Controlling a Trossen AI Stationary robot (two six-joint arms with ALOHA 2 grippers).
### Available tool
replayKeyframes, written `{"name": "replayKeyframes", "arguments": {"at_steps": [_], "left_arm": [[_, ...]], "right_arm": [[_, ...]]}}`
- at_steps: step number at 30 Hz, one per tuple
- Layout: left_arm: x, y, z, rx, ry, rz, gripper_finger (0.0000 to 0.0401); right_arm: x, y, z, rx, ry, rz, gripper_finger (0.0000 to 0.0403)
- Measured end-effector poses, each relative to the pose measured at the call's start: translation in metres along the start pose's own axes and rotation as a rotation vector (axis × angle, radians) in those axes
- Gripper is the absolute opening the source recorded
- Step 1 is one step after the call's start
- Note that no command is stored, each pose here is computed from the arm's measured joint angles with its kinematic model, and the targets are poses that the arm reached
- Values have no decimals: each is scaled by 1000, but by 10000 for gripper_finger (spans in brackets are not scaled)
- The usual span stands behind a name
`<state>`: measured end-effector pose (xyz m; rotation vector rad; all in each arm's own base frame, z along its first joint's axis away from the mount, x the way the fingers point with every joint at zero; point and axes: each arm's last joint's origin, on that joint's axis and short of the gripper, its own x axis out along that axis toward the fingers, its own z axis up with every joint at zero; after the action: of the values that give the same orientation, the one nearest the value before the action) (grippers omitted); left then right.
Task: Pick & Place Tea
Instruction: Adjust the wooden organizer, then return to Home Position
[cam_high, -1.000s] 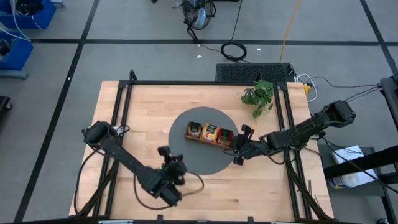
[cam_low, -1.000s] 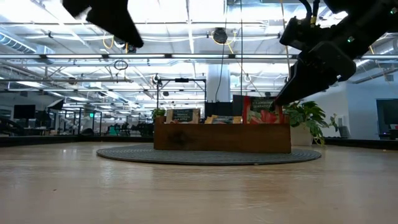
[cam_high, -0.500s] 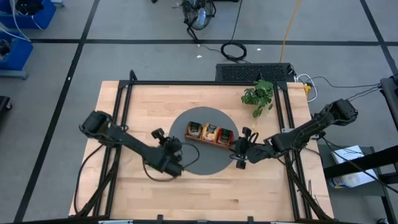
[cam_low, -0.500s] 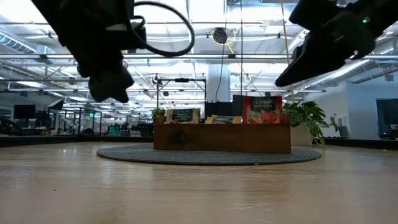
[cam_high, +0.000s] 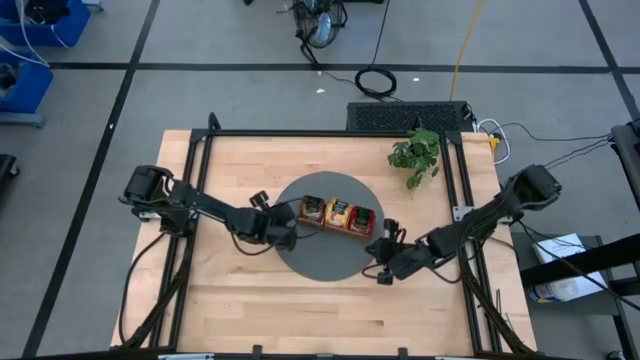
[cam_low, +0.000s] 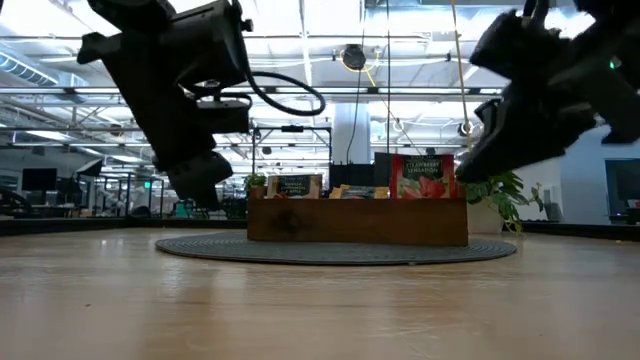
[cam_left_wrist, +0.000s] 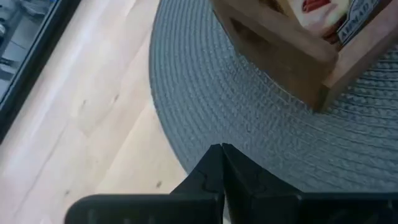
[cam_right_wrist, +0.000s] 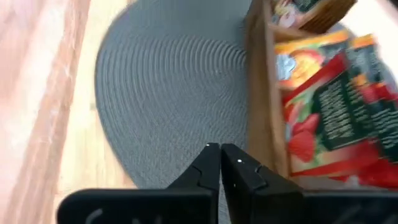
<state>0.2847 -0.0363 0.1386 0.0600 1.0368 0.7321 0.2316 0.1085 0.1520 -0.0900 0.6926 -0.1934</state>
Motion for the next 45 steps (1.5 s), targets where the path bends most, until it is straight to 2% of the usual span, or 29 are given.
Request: {"name": "replayKeyframes", "arguments": {"at_steps": [4, 8, 16, 22, 30, 33, 40, 42, 45], "left_arm": [[4, 2, 3, 1, 0, -9, 3], [12, -3, 7, 5, 2, -78, 4], [26, -17, 6, 20, 11, -164, 3], [24, -27, 6, 11, -23, -214, 3], [17, -35, 9, 26, -37, -263, 2], [16, -35, 9, 16, -44, -249, 4], [7, -29, 14, -2, -72, -215, 3], [0, -28, 15, -7, -79, -222, 4], [-20, -27, 16, 36, -86, -218, 7]], "right_arm": [[14, 5, -7, -14, 28, 7, 2], [26, 2, -15, -21, 79, -26, 1], [33, -12, -27, 7, 126, -77, 1], [34, -29, -41, 59, 135, -172, 1], [37, -38, -47, 103, 150, -200, 0], [36, -38, -46, 95, 146, -182, 0], [25, -29, -34, 102, 79, -54, 0], [17, -26, -28, 97, 38, -23, 0], [-1, -23, -18, 19, -11, 75, 0]]}}
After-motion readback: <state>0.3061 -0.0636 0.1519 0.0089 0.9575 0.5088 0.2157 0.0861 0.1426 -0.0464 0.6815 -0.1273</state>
